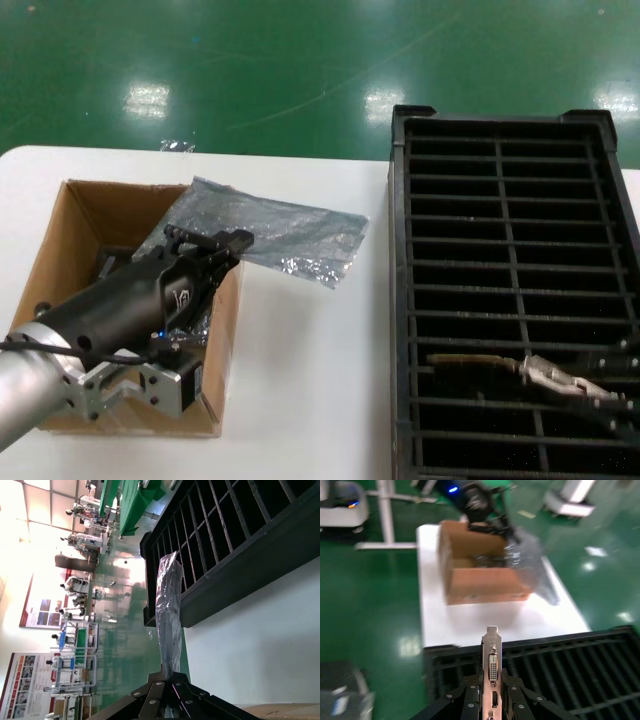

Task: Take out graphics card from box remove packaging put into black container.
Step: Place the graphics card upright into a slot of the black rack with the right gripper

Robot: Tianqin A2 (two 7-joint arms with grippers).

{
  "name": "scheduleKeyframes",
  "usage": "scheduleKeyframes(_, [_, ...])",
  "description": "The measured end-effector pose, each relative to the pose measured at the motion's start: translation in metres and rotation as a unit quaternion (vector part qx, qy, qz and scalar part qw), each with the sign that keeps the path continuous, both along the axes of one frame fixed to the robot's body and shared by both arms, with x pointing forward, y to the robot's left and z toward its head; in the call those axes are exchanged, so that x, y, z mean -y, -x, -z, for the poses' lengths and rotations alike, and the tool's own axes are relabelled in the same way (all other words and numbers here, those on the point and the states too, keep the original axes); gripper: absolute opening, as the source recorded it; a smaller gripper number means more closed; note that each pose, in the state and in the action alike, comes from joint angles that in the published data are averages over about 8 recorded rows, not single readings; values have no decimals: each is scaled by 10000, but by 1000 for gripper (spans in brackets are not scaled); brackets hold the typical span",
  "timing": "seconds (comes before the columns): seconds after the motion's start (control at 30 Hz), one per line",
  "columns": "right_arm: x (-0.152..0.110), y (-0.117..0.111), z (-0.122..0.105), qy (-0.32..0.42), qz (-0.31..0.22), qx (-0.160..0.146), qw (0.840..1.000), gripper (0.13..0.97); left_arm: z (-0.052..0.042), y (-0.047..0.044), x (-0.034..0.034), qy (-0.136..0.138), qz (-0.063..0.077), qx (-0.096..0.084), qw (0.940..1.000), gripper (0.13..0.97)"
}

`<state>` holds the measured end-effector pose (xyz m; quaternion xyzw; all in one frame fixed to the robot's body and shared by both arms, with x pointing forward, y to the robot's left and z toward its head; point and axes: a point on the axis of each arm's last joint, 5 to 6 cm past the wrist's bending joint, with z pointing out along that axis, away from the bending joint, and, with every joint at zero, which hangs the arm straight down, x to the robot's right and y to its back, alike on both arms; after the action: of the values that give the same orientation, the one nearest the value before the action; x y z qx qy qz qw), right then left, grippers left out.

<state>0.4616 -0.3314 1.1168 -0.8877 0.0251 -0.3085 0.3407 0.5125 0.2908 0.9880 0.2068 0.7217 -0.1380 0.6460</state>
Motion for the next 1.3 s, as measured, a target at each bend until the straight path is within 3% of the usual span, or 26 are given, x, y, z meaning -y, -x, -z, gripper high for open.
scheduleKeyframes(0.23, [-128,-76,-31,654,-312,-334,9968,191,0,0,0,0,0,0,10000,138])
scheduleKeyframes(0.6, [-344,-288,-76,1229,-557,-458,9898,191,0,0,0,0,0,0,10000,138])
scheduleKeyframes(1.3, [-600,-686,-97,1754,-265,-551,9826,191,0,0,0,0,0,0,10000,138])
